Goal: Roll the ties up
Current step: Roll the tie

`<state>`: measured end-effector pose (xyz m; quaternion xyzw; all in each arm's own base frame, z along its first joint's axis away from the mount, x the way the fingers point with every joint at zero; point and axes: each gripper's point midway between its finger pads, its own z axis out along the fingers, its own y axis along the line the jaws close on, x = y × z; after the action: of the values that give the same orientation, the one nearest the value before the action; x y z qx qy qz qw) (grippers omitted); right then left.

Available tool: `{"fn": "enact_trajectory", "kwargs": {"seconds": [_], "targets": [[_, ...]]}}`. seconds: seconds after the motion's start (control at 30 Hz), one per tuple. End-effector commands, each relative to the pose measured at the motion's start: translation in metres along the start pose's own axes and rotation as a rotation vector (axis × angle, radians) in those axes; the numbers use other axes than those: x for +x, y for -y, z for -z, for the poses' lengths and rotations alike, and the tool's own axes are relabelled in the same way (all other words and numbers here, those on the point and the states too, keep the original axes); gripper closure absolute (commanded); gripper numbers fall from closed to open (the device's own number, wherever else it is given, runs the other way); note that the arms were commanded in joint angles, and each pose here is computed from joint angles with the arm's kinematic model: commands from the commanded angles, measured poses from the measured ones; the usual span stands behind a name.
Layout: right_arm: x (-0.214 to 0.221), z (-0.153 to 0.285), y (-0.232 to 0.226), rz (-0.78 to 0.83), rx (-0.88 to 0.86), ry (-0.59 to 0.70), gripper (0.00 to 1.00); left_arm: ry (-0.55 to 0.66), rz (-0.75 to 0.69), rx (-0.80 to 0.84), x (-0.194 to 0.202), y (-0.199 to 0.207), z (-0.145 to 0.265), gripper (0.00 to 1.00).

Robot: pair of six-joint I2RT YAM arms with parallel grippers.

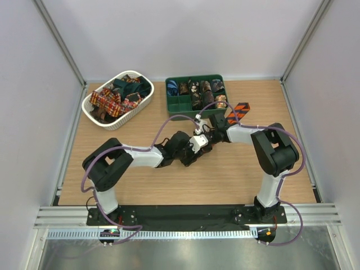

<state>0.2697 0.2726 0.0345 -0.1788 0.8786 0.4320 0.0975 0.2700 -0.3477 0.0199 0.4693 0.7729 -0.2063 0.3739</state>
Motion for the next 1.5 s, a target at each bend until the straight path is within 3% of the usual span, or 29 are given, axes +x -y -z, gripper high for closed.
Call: {"fn": "enact_trajectory", "kwargs": {"seconds": [0.0, 0.17, 0.3, 0.53, 0.6, 0.63, 0.7, 0.97, 1.3, 1.47], "targets": [[0.005, -0.001, 0.055, -0.031, 0.241, 0.0, 0.87, -0.167, 0.015, -0.004, 0.041, 0.002, 0.0, 0.7], [0.005, -0.001, 0.074, -0.052, 0.326, -0.007, 0.86, -0.206, 0.041, -0.01, 0.041, 0.001, -0.002, 0.73], [0.005, -0.002, 0.081, -0.077, 0.359, -0.009, 0.86, -0.222, 0.045, 0.02, 0.039, 0.005, -0.004, 0.87], [0.009, -0.002, 0.092, -0.122, 0.412, -0.012, 0.83, -0.248, 0.053, 0.002, 0.04, 0.001, -0.002, 0.87], [0.011, -0.005, 0.089, -0.141, 0.386, -0.017, 0.83, -0.245, 0.054, 0.002, 0.04, 0.002, 0.0, 0.8], [0.008, -0.012, 0.079, -0.138, 0.293, -0.002, 0.84, -0.235, 0.057, -0.002, 0.039, 0.002, 0.0, 0.71], [0.012, -0.017, 0.076, -0.151, 0.263, -0.018, 0.87, -0.221, 0.056, -0.004, 0.039, 0.002, 0.0, 0.68], [0.019, -0.029, 0.082, -0.189, 0.187, -0.066, 0.98, -0.151, 0.037, -0.009, 0.025, 0.0, 0.0, 0.59], [0.02, -0.033, 0.089, -0.239, 0.154, -0.074, 0.99, -0.028, 0.015, -0.014, 0.007, -0.001, 0.018, 0.41], [0.021, -0.034, 0.091, -0.242, 0.157, -0.077, 0.99, -0.009, 0.016, -0.026, 0.004, -0.006, 0.02, 0.38]]}}
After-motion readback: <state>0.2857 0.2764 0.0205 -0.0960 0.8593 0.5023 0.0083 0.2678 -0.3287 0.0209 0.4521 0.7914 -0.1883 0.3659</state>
